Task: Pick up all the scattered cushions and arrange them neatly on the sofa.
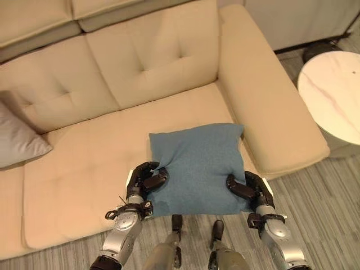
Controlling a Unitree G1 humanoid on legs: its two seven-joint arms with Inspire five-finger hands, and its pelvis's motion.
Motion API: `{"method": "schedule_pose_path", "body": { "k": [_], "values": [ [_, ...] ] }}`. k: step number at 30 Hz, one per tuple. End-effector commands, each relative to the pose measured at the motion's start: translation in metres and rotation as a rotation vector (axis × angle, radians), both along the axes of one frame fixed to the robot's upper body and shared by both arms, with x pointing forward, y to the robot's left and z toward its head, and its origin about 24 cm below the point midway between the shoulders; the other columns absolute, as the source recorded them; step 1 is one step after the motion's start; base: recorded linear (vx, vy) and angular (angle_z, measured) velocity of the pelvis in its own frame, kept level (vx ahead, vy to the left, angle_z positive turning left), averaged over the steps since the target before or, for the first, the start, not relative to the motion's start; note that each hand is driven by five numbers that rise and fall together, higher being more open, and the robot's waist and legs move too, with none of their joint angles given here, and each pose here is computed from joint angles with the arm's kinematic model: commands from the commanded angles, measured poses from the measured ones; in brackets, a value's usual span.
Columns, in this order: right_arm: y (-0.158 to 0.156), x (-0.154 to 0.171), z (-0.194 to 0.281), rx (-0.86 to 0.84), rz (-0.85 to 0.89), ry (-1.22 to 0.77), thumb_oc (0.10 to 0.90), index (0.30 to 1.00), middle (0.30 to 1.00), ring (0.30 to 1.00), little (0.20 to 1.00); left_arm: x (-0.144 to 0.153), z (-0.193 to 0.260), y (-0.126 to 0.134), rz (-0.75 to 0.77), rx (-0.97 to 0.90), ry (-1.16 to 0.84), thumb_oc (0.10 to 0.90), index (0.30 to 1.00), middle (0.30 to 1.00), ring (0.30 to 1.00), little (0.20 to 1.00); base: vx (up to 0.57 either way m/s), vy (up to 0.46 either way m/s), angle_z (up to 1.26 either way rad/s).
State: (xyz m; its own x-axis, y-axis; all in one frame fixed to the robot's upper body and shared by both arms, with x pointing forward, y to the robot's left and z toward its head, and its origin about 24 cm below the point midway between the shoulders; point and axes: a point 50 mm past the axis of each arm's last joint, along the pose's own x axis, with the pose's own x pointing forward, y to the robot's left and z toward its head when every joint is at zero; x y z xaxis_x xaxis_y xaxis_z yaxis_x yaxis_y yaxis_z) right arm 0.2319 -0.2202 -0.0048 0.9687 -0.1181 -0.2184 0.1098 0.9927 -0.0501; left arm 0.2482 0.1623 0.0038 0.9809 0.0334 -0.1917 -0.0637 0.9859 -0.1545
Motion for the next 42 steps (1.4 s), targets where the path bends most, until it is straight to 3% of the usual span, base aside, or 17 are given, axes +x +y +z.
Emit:
{"method": "schedule_pose_path", "body": {
  "k": [1, 9, 20, 42],
  "values": [
    [0.022, 0.017, 0.068, 0.020, 0.158, -0.370, 0.400, 0.300, 0.300, 0.300, 0.300, 0.012, 0.068, -0.023, -0.162, -0.092, -0.371, 0.400, 0.300, 0.300, 0.300, 0.300, -0.03, -0.042, 0.64],
    [0.018, 0.014, 0.072, 0.015, 0.131, -0.391, 0.400, 0.300, 0.300, 0.300, 0.300, 0.005, 0.063, -0.025, -0.186, -0.108, -0.354, 0.400, 0.300, 0.300, 0.300, 0.300, -0.01, 0.039, 0.51],
    [0.042, 0.022, 0.075, 0.047, 0.206, -0.404, 0.400, 0.300, 0.300, 0.300, 0.300, 0.003, 0.065, -0.009, -0.163, -0.023, -0.357, 0.400, 0.300, 0.300, 0.300, 0.300, 0.09, 0.174, 0.04],
    [0.025, 0.022, 0.080, 0.025, 0.146, -0.422, 0.400, 0.300, 0.300, 0.300, 0.300, 0.011, 0.072, -0.033, -0.220, -0.068, -0.380, 0.400, 0.300, 0.300, 0.300, 0.300, 0.12, -0.091, 0.37]
  ]
}}
